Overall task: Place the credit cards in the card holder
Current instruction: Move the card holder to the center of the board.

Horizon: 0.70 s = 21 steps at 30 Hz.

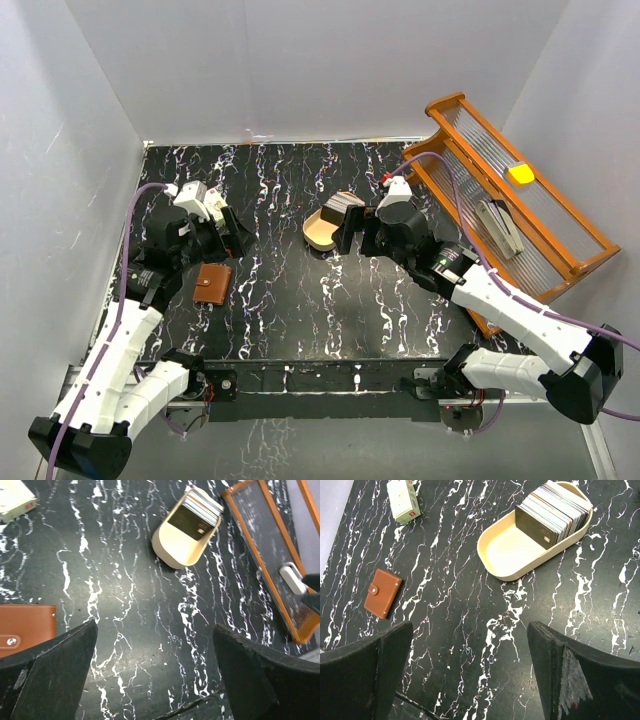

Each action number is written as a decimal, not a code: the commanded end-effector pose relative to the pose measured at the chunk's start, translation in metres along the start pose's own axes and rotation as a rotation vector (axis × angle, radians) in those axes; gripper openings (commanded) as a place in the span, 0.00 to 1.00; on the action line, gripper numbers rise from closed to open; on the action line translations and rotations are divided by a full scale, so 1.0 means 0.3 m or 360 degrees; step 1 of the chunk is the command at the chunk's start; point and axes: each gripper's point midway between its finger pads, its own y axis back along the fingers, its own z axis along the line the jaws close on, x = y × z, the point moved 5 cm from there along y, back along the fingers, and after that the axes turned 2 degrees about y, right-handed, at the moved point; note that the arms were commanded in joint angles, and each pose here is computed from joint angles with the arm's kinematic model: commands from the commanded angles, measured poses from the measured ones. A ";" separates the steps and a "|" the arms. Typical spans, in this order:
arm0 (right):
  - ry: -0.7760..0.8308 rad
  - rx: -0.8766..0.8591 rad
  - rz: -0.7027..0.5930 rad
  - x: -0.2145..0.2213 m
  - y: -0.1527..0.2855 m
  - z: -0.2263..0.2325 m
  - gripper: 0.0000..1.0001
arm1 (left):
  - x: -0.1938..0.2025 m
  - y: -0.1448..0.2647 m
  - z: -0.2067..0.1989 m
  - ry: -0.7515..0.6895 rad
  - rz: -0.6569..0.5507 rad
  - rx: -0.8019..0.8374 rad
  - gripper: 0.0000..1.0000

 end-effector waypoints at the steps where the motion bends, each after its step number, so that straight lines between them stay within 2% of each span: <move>1: -0.0025 -0.0050 -0.0172 -0.102 0.038 0.031 0.98 | -0.053 0.029 0.038 0.0004 -0.0123 -0.0203 0.99; 5: -0.0015 -0.0045 -0.0167 -0.096 0.033 0.028 0.98 | -0.033 -0.011 0.092 0.0079 -0.0031 -0.0406 0.99; 11: -0.0010 -0.0053 -0.0166 -0.099 0.029 0.032 0.98 | 0.047 -0.068 0.168 0.0049 0.0262 -0.0616 0.99; 13: -0.0014 -0.0065 -0.0180 -0.105 0.033 0.035 0.98 | 0.072 -0.083 0.198 0.0066 0.0326 -0.0711 0.94; 17: 0.0002 -0.0117 -0.0210 -0.114 0.049 0.045 0.98 | 0.114 -0.111 0.260 0.0110 0.0406 -0.0894 0.89; 21: 0.0010 -0.0139 -0.0221 -0.113 0.061 0.045 0.98 | 0.141 -0.134 0.315 0.0213 0.0419 -0.0957 0.88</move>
